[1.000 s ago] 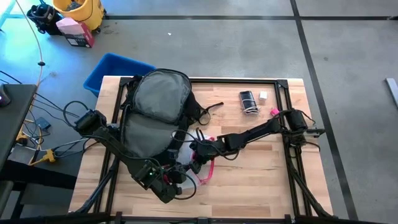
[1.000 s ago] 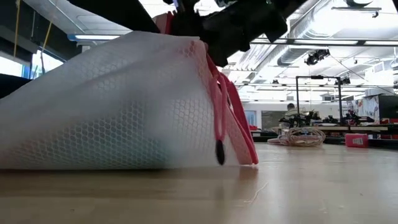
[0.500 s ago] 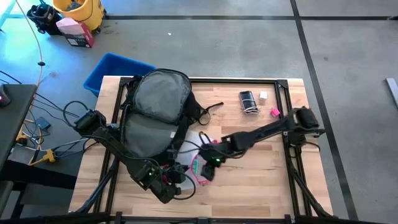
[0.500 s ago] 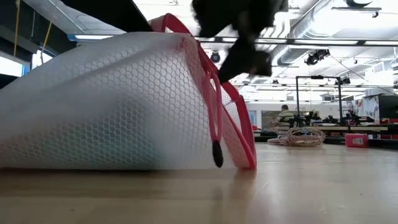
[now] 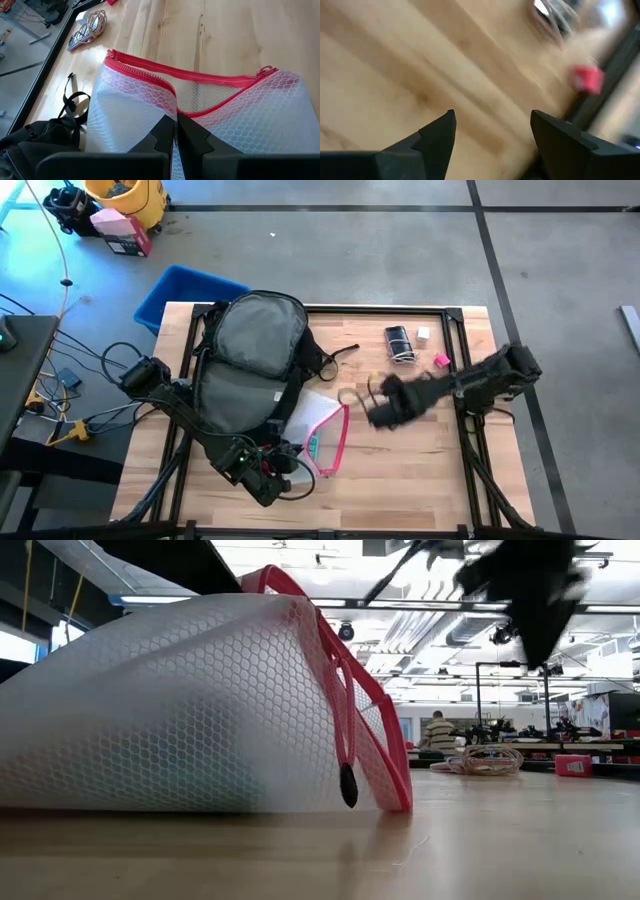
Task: Unpack backpack
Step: Put the pink charger adapter into the pink zip bag
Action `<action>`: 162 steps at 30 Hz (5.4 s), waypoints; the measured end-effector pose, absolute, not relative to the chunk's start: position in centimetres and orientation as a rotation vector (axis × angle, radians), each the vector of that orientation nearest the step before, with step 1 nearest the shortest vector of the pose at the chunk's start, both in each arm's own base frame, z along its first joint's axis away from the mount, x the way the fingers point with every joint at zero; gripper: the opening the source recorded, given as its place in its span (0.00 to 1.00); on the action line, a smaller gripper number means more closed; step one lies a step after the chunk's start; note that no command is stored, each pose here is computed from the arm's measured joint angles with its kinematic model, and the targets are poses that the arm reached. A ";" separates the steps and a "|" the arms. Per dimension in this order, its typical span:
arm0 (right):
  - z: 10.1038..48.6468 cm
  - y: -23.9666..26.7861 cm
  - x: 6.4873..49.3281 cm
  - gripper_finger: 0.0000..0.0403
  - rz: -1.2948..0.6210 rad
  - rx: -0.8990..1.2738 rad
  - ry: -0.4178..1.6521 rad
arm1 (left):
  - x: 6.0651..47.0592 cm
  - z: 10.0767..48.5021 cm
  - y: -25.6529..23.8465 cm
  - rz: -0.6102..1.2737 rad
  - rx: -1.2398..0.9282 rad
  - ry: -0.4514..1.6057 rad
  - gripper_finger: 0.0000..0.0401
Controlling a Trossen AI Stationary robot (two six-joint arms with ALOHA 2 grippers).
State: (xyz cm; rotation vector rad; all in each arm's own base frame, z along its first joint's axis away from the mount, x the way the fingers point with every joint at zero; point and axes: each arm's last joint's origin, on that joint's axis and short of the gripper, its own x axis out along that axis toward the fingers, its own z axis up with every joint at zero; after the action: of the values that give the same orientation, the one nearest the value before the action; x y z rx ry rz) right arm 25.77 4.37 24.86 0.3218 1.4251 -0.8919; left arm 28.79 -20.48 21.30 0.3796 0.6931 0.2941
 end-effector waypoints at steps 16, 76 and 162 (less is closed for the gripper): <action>18.6 -13.7 15.9 0.60 -1.198 0.609 1.714 | 29.2 21.3 -19.8 0.302 0.380 0.710 0.00; 14.1 7.9 36.6 0.34 -0.181 0.814 0.457 | 30.0 21.3 -18.7 0.345 0.296 0.712 0.00; 16.2 10.0 39.6 0.43 -0.580 -0.251 0.854 | 29.0 20.9 -19.9 0.230 0.315 0.788 0.00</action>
State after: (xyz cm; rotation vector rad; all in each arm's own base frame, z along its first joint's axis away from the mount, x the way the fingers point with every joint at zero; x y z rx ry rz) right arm 39.59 9.98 16.19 -0.2515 0.8537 -0.5804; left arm 28.98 -19.86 20.89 0.3152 0.7878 0.2303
